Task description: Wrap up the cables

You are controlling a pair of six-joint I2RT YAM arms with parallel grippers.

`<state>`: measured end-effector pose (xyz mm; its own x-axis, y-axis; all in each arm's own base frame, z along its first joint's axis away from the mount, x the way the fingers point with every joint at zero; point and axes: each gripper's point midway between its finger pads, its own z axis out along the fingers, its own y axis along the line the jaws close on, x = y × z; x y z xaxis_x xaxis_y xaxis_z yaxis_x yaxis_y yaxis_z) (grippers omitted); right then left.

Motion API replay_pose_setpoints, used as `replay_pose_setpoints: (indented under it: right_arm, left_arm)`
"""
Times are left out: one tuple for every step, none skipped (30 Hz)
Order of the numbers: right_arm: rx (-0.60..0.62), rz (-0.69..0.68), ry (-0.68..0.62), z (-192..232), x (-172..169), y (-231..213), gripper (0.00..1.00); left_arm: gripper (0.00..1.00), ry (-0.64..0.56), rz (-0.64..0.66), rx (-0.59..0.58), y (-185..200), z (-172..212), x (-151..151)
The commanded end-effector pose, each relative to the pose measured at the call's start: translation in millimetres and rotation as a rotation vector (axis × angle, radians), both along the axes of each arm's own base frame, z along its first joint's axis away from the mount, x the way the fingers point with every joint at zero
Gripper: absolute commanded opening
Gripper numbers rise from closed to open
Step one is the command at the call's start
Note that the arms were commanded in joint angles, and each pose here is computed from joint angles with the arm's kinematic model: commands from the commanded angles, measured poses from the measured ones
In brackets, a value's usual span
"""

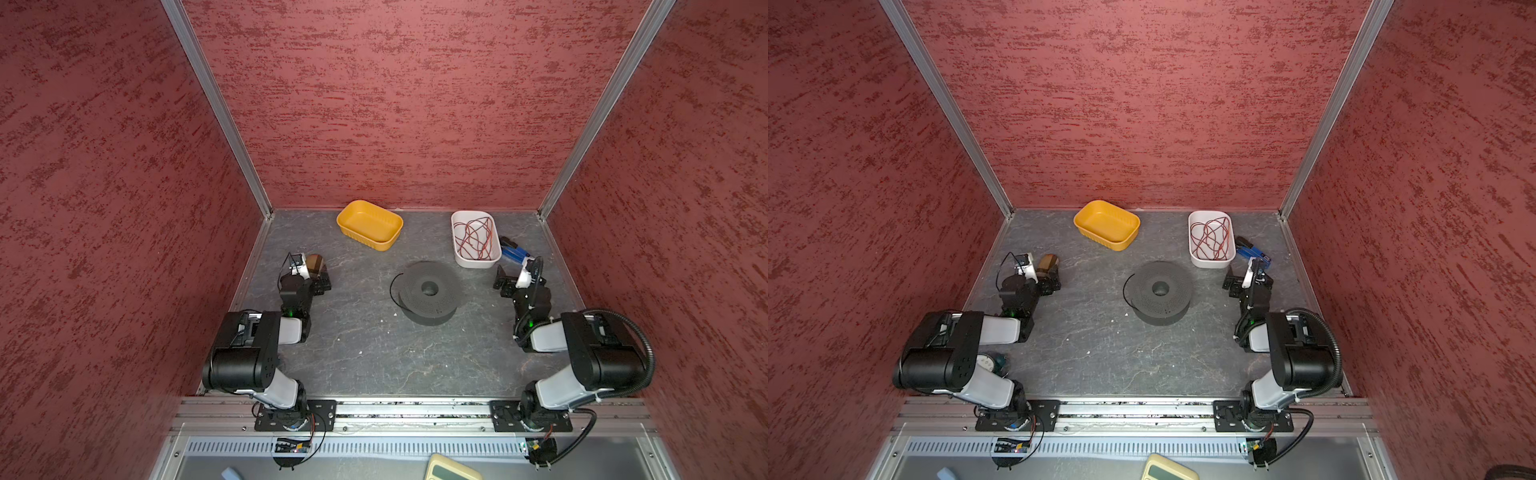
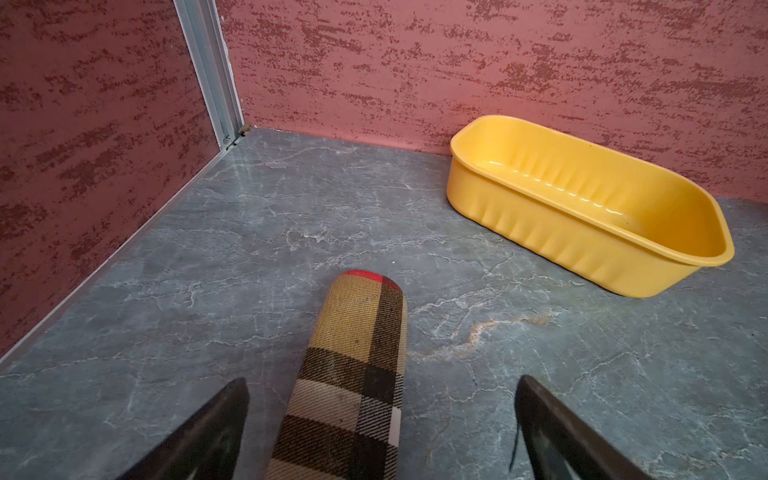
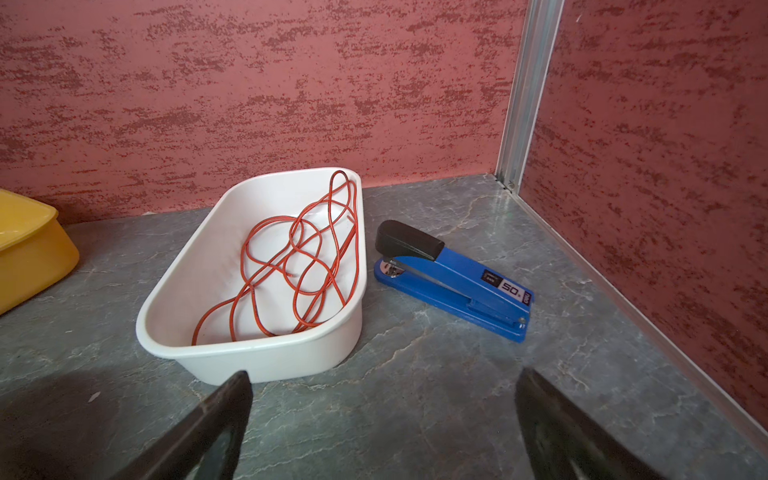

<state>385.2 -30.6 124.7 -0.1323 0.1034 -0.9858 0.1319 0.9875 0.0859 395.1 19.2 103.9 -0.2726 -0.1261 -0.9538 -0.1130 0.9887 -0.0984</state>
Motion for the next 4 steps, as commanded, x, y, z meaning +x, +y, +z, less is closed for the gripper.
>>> replay_pose_setpoints:
  right_arm:
    - [-0.008, 0.03, -0.019, 7.9, 5.8, 2.1, 0.99]
    - [-0.009, 0.03, -0.018, 7.4, 5.4, 2.2, 0.99]
    - [-0.01, 0.028, -0.021, 8.3, 4.3, 1.7, 0.99]
    - [-0.012, 0.029, -0.024, 8.5, 3.3, 1.9, 0.99]
  left_arm:
    - [0.99, -0.037, 0.0, 0.016, 0.4, 10.8, 4.2]
    - [0.99, -0.036, -0.001, 0.016, 0.1, 10.4, 4.2]
    - [1.0, -0.037, 0.0, 0.016, 0.2, 10.7, 4.2]
    - [0.99, -0.037, -0.001, 0.017, 0.1, 10.6, 4.2]
